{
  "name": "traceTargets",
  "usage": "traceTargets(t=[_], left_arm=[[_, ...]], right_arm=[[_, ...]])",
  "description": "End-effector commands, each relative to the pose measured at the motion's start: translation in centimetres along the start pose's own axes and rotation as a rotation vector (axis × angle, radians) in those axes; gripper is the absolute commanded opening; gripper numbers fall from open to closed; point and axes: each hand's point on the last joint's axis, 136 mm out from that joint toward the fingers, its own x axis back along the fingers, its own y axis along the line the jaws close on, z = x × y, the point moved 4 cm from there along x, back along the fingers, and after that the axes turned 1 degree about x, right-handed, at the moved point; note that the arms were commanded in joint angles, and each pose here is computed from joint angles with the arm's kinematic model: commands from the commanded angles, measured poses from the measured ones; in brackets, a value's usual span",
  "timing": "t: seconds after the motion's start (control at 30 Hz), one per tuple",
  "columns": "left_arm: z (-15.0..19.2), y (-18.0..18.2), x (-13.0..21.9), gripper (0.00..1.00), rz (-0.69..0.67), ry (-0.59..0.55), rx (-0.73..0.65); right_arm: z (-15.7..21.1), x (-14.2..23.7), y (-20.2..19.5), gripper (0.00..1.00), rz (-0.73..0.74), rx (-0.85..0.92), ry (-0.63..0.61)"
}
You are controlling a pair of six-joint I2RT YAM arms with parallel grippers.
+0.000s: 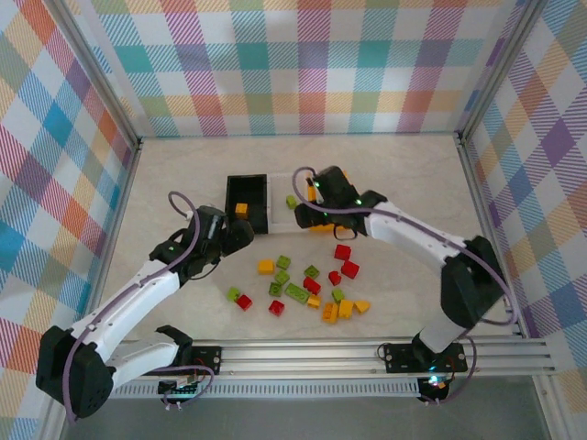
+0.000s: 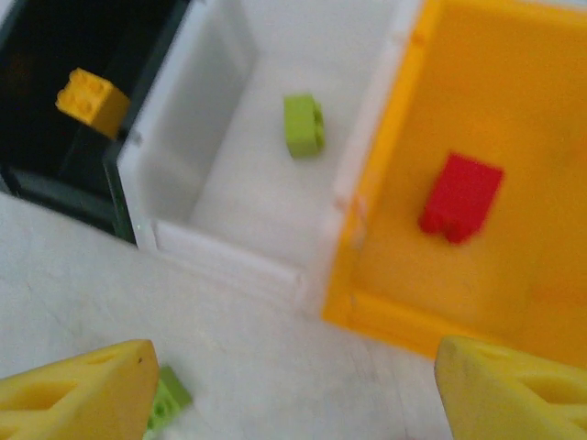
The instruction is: Sort the legos into containers by color
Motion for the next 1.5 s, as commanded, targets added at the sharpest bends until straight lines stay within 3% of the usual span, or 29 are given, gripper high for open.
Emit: traceTargets(t=[0.0,0.2,0.57,0.83,1.13,1.33,1.47], left_arm=[[0.6,0.2,-1.0,1.00,0.003,0.025,-0.002],[1.3,0.5,-2.0,1.00,-0.004,0.054,0.007],[1.6,0.6,-2.4,1.00,-0.009,0.071,0.010],[1.6,0.6,-2.5,1.00,-0.015,0.071,0.006],[1.5,0.5,-2.4,1.00,-0.012,0.074,0.006],[1.4,0.3,-2.4,1.00,-0.004,0.087,0.010],[1.3,0.1,-2.5,1.00,0.011,0.096,0.014]], right_arm=[[4.1,0.2,-1.3,0.80,0.035,-0.060,0.064],[9.7,-1.1,-4.7,0.82,0.099,-0.204,0.164],[10.5,-4.9,-6.3,0.82,0.172,-0.246,0.212],[10.8,-5.4,-6.2,0.60,0.161,-0.239,0.229],[9.6,-3.8,-5.5,0.40,0.114,-0.204,0.185],[5.4,0.8,-3.8,0.41,0.009,-0.115,0.081],[2.0,0.7,-3.8,0.42,0.029,-0.094,0.072]])
